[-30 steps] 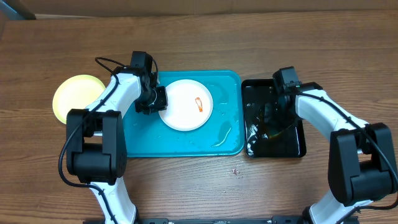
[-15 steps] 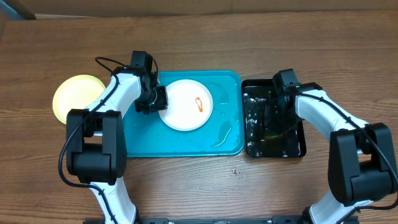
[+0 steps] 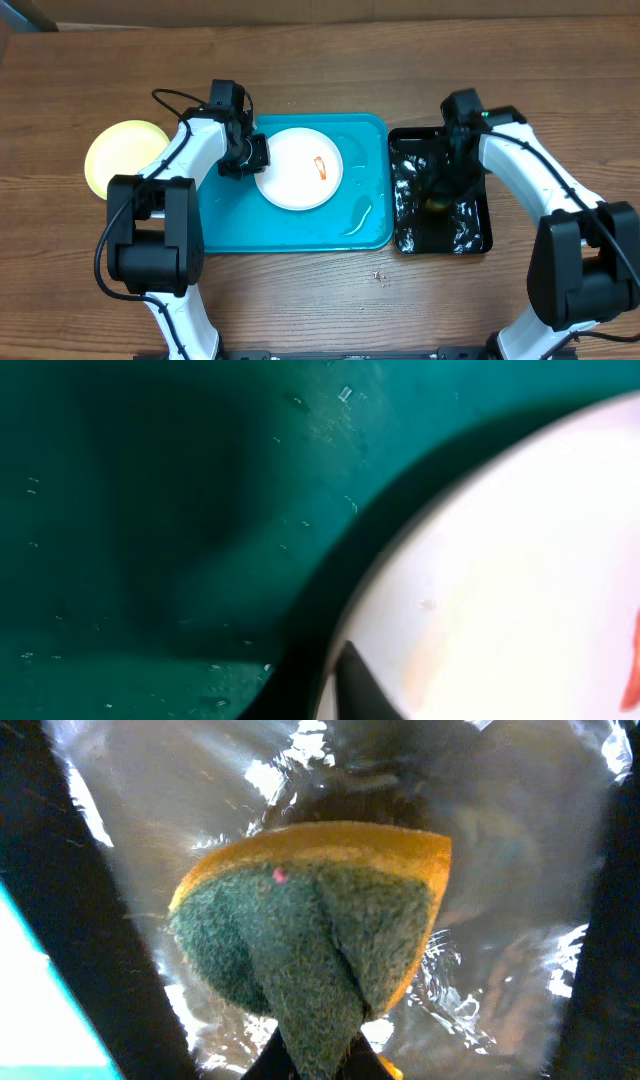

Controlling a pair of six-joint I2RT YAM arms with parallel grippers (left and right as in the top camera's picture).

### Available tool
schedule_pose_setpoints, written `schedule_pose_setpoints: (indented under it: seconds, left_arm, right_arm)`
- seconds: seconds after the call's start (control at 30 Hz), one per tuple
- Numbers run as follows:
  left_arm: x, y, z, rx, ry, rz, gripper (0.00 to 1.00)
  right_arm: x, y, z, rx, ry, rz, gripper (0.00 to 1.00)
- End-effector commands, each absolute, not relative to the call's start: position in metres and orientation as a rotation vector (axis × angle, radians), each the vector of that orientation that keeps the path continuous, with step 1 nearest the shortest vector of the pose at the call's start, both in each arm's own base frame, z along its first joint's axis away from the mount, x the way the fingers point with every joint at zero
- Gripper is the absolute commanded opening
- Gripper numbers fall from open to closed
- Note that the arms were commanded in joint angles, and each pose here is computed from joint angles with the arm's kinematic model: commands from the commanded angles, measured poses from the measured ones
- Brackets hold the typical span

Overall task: Clean dirty plates on tray and stack at the side
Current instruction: 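Rub the sponge in the black tray water with the right gripper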

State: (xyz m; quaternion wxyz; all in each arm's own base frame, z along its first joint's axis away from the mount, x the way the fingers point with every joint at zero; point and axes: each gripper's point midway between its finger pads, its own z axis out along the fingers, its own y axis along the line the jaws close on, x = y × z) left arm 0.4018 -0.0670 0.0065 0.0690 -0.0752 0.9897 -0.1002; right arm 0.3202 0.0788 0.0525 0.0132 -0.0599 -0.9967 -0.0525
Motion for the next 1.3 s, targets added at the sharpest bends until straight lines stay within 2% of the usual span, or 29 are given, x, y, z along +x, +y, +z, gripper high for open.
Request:
schedule_pose_setpoints:
  seconds: [0.0,0.3,1.07,1.27]
  left_arm:
    - [0.386,-0.066,-0.010,-0.219,3.048,-0.267,0.04]
    - [0.366,-0.080,-0.011,-0.163,3.124,-0.281,0.04]
    - [0.365,-0.093,-0.012,-0.080,3.120,-0.237,0.04]
    - [0.365,-0.093,-0.012,-0.080,3.120,-0.237,0.04]
  right_arm:
    - [0.335,0.065,0.063,-0.182,-3.171,-0.022,0.04]
    - [0.333,0.061,0.067,-0.181,-3.159,0.012,0.04]
    - [0.316,0.071,0.073,-0.071,-3.103,0.029,0.04]
    - [0.328,0.083,0.073,-0.046,-3.163,0.007,0.04]
